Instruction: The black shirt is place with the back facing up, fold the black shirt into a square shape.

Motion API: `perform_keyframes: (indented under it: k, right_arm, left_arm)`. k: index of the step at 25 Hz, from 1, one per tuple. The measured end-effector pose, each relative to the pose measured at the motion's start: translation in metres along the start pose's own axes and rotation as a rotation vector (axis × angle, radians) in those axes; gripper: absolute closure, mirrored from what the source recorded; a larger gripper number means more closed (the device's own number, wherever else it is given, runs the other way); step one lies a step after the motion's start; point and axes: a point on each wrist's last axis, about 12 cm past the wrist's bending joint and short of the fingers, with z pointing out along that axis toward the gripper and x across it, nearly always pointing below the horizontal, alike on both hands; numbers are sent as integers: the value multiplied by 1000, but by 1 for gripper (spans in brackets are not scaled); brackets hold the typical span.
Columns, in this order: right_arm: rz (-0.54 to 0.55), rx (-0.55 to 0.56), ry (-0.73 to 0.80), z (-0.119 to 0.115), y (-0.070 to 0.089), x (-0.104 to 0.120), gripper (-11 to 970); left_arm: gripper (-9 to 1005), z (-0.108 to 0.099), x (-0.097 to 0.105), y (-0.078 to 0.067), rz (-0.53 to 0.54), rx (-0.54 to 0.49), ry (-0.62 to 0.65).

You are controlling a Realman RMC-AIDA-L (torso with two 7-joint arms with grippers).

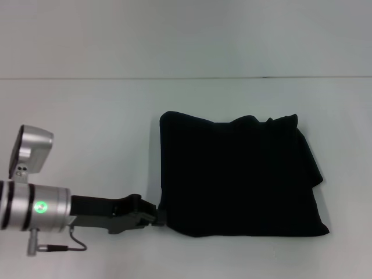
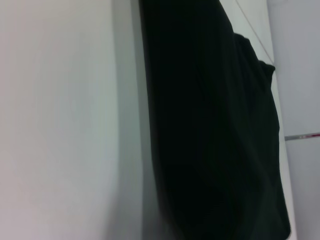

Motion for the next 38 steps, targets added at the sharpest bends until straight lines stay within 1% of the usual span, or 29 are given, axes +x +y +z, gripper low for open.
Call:
perform_keyframes:
  k: [2, 3, 4, 5, 7, 9, 10, 11, 12, 13, 14, 15, 18, 20, 22, 23, 25, 27, 32, 35, 38]
  right_arm:
    - [-2, -1, 2, 0, 0, 0, 79]
    - [-7, -2, 3, 0, 0, 0, 79]
    - [-12, -3, 2, -1, 1, 0, 79]
    - [-24, -2, 1, -2, 1, -1, 79]
    - [-55, 0, 0, -4, -1, -1, 79]
    - [-131, -15, 9, -8, -1, 3, 79]
    - [-183, -27, 11, -10, -2, 7, 79]
    - [-262, -43, 10, -12, -4, 14, 78]
    - [-319, -55, 2, -14, -6, 21, 77]
    - [-372, -65, -19, -17, -9, 30, 76]
    - [-412, -76, -41, -21, -13, 43, 76]
    - [-435, -80, -64, -24, -17, 52, 75]
    - [-549, -117, -138, -32, -24, 91, 76]
    - [-624, -142, -170, -34, -27, 117, 79]
    - [-679, -165, -170, -31, -27, 141, 80]
    - [-696, -177, -143, -29, -27, 152, 80]
    - [-704, -207, -78, -22, -26, 168, 80]
    - [-692, -239, -23, -15, -25, 179, 80]
    - [-703, -268, 10, -1, -24, 193, 80]
    - [-689, -286, 27, 10, -21, 194, 80]
    - [-670, -310, 94, 20, -17, 195, 80]
  left_arm:
    - [970, -7, -1, -3, 6, 14, 26]
    - [969, -18, -4, -4, 31, 15, 39]
    - [968, -18, -4, -4, 31, 15, 39]
    - [967, -24, -5, -4, 39, 8, 38]
    - [899, -43, -13, -1, 63, -8, -5]
    - [830, -61, -19, -2, 134, 13, -69]
    - [796, -67, -22, -6, 205, 40, -99]
    - [751, -71, -24, -10, 297, 67, -123]
    - [706, -72, -25, -15, 391, 92, -145]
    - [661, -72, -27, -18, 484, 104, -161]
    - [616, -70, -29, -22, 579, 112, -177]
    - [571, -67, -31, -25, 659, 106, -190]
    - [470, -56, -43, -32, 818, 60, -216]
    - [402, -49, -52, -38, 915, 25, -232]
    - [329, -40, -59, -45, 977, 8, -226]
    - [291, -31, -62, -52, 1012, 12, -191]
    - [213, -25, -62, -56, 1029, 18, -159]
    - [136, -17, -60, -59, 1043, 23, -126]
    - [44, -9, -57, -55, 1035, 3, -138]
    - [44, -5, -54, -52, 1031, -8, -148]
    - [45, -2, -53, -51, 1021, -18, -143]
